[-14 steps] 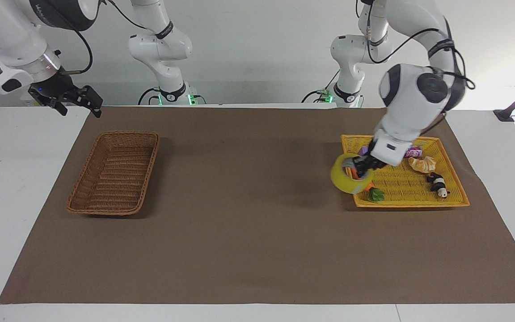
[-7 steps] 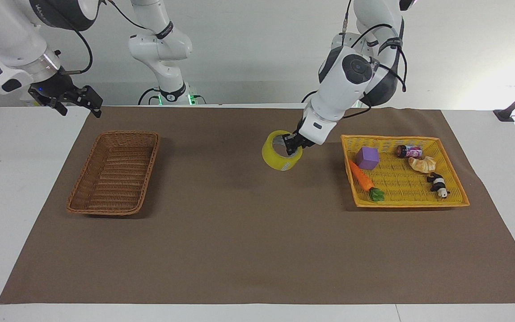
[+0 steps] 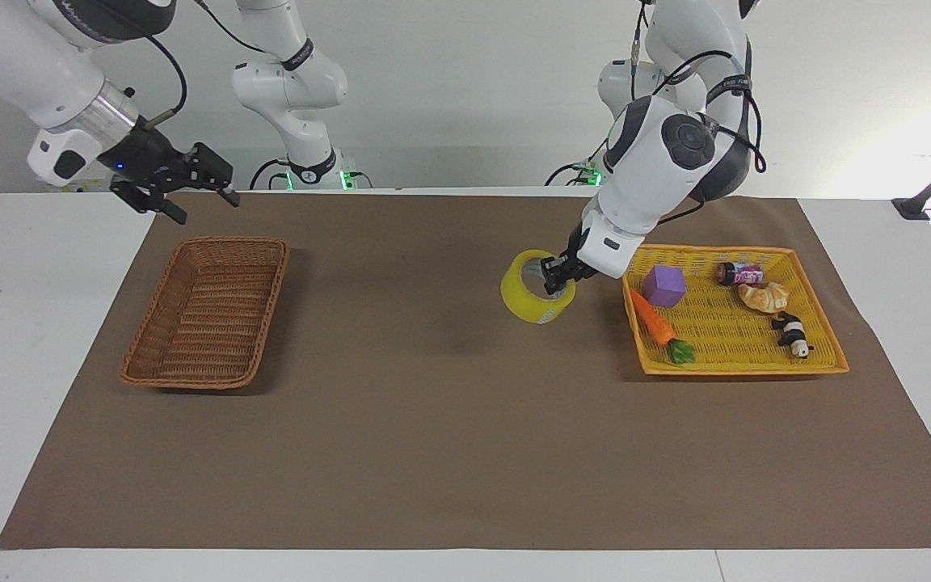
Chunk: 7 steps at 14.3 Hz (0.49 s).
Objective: Move tape to another basket
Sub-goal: 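Lift the tape with the left gripper while the right gripper reaches over, then grasp the tape rim with the right gripper beside the left gripper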
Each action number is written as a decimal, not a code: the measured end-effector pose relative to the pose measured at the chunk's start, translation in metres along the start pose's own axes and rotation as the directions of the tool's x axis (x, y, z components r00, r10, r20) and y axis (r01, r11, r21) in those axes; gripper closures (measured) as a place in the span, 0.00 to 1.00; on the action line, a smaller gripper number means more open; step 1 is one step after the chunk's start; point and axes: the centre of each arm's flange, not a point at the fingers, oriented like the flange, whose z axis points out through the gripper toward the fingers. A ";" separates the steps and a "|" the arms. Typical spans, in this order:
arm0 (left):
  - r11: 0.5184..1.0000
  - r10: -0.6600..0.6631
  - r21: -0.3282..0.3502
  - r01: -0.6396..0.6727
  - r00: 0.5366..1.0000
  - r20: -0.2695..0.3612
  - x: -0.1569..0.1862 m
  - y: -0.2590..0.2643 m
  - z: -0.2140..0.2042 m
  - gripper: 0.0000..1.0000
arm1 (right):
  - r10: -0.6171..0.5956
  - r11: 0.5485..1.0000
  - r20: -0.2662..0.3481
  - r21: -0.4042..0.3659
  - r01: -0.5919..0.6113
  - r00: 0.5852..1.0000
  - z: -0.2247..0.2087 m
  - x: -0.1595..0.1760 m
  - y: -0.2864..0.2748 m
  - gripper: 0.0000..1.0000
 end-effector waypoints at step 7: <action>1.000 0.021 0.007 -0.021 1.000 0.008 -0.009 0.008 0.004 0.78 | 0.193 0.866 -0.087 0.484 -0.128 0.977 0.154 0.040 -0.134 0.00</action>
